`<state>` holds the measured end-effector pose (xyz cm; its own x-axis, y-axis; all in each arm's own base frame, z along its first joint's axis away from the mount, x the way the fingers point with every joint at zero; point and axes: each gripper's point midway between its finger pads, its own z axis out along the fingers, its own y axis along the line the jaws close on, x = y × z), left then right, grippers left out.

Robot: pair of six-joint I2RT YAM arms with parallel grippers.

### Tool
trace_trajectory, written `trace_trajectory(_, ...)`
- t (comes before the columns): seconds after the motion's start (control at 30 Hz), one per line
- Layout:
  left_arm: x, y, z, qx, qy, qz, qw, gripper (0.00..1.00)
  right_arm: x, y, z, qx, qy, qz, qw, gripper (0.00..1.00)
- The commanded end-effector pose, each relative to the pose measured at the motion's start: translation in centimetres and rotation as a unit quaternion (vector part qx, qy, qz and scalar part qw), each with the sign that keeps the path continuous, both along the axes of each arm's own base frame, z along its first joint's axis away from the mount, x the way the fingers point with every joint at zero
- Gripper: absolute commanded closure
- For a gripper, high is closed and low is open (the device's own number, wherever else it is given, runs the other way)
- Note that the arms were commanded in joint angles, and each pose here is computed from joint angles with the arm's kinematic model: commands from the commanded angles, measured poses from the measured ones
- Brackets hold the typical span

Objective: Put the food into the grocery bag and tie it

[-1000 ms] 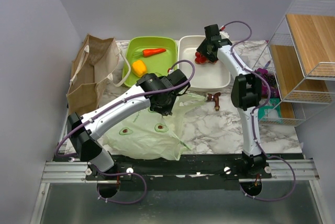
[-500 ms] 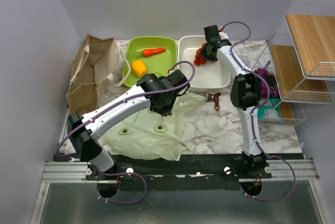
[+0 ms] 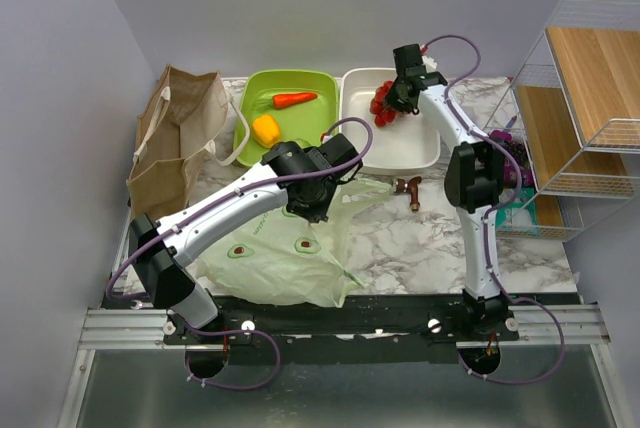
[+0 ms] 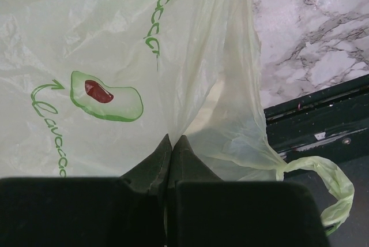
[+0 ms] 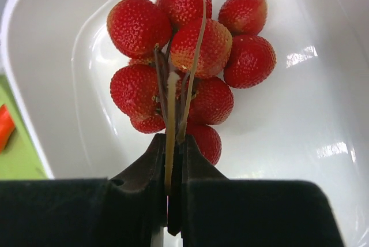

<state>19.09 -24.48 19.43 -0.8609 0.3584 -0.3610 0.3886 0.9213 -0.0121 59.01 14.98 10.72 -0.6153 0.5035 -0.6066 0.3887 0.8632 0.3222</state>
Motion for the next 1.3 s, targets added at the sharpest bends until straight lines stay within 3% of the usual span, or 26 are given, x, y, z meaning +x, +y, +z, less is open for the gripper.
trace_trajectory(0.0,-0.2,0.6,-0.1,0.003,-0.001,-0.007,1.000,1.00,-0.8,1.3,6.3,0.032,-0.046,0.048,0.997,0.99)
trace_trajectory(0.7,-0.1,2.5,0.4,0.035,-0.020,-0.007,0.999,1.00,-9.2,3.9,16.4,0.073,-0.111,0.182,0.974,0.99)
trace_trajectory(1.27,-0.7,3.7,0.8,0.034,-0.027,0.003,0.999,1.00,-18.5,6.7,24.2,0.158,-0.229,0.317,0.907,0.99)
